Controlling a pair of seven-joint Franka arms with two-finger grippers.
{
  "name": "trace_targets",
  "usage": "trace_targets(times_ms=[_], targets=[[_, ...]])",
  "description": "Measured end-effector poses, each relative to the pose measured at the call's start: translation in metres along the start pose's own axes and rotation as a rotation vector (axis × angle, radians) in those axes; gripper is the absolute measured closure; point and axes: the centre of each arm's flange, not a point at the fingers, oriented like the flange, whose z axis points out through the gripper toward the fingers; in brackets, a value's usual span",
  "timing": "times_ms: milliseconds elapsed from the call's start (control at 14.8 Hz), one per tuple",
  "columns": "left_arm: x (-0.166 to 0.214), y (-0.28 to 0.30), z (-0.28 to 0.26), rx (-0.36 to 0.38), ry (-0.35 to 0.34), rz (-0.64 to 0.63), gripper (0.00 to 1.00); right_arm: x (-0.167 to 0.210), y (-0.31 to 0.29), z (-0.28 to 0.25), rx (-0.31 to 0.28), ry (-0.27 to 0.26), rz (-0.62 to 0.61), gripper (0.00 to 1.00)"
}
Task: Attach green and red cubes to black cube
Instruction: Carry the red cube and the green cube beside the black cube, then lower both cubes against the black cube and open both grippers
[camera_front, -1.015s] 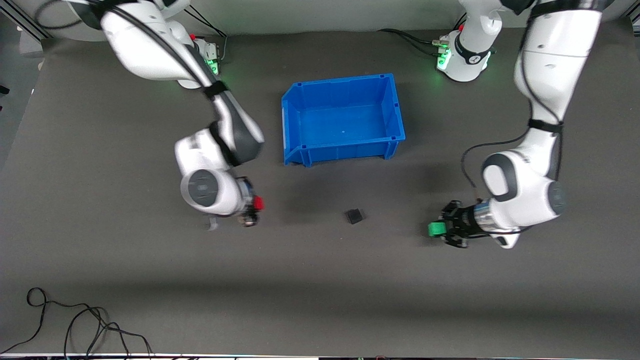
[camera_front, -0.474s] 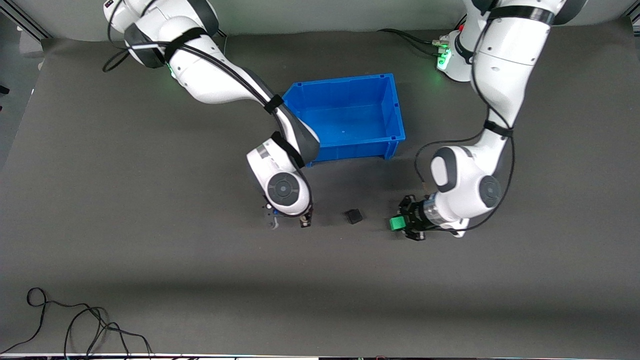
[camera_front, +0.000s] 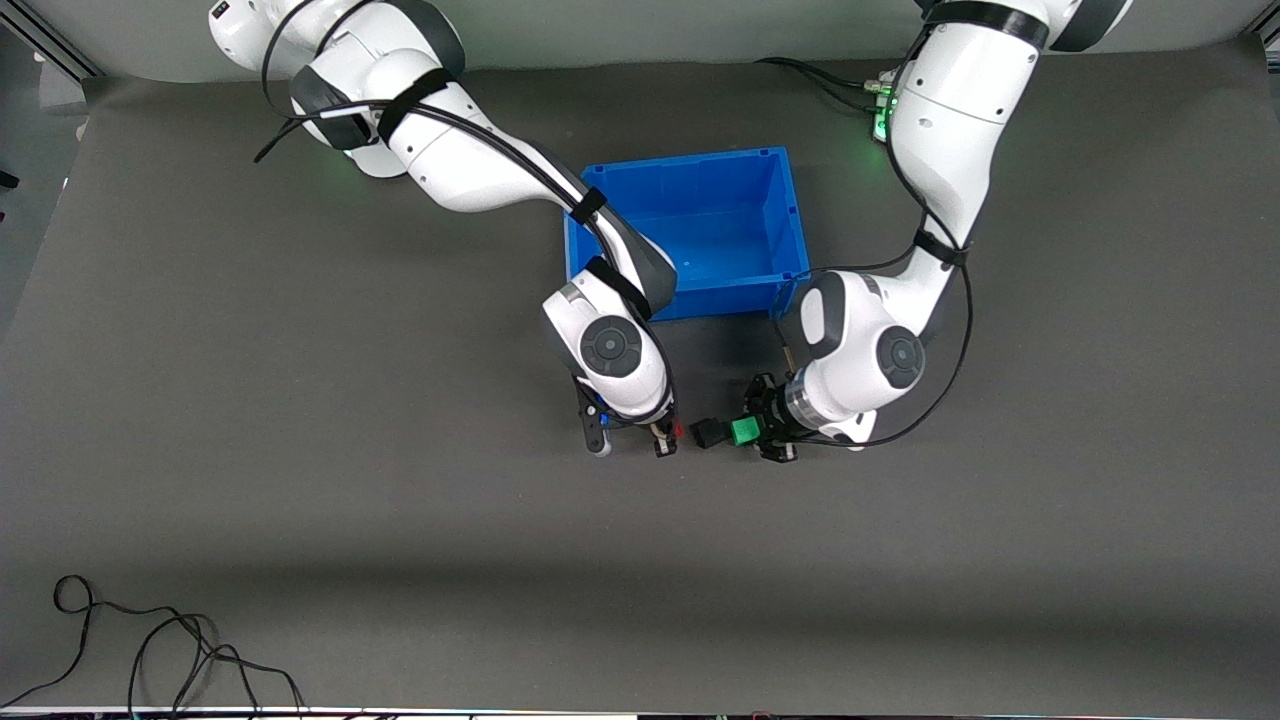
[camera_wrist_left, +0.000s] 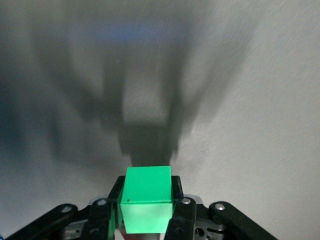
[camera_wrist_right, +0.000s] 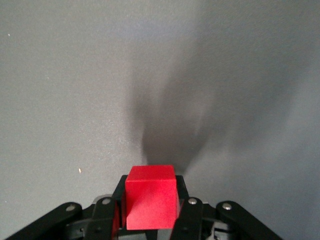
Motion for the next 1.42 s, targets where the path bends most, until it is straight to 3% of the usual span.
trace_targets(times_ms=[338,677,812,947,1015,1150,1353,1421], targets=[[-0.01,-0.015,0.019,-0.004,0.014,0.034,0.63,-0.001,-0.002,0.014,0.039,0.001,-0.015,0.61],[-0.025,-0.018,0.017,-0.011,0.007,0.069,0.63,-0.001,-0.002,0.014,0.041,0.0,-0.015,0.61],[-0.032,-0.022,0.018,-0.011,0.004,0.081,0.63,-0.001,-0.002,0.016,0.04,0.001,-0.014,0.51],[-0.034,-0.023,0.02,-0.01,0.004,0.086,0.63,0.0,-0.001,0.018,0.038,0.004,-0.014,0.29],[-0.035,-0.023,0.021,-0.01,0.004,0.088,0.59,0.0,-0.002,0.017,0.037,0.007,-0.016,0.2],[-0.034,-0.022,0.022,-0.01,0.006,0.097,0.37,0.004,-0.003,0.006,0.007,0.035,-0.05,0.0],[-0.028,-0.015,0.018,-0.02,0.012,0.139,0.04,0.028,-0.02,-0.054,0.017,0.071,-0.074,0.0],[-0.022,-0.008,0.015,-0.017,0.015,0.16,0.0,0.043,-0.027,-0.079,0.022,0.077,-0.063,0.0]])
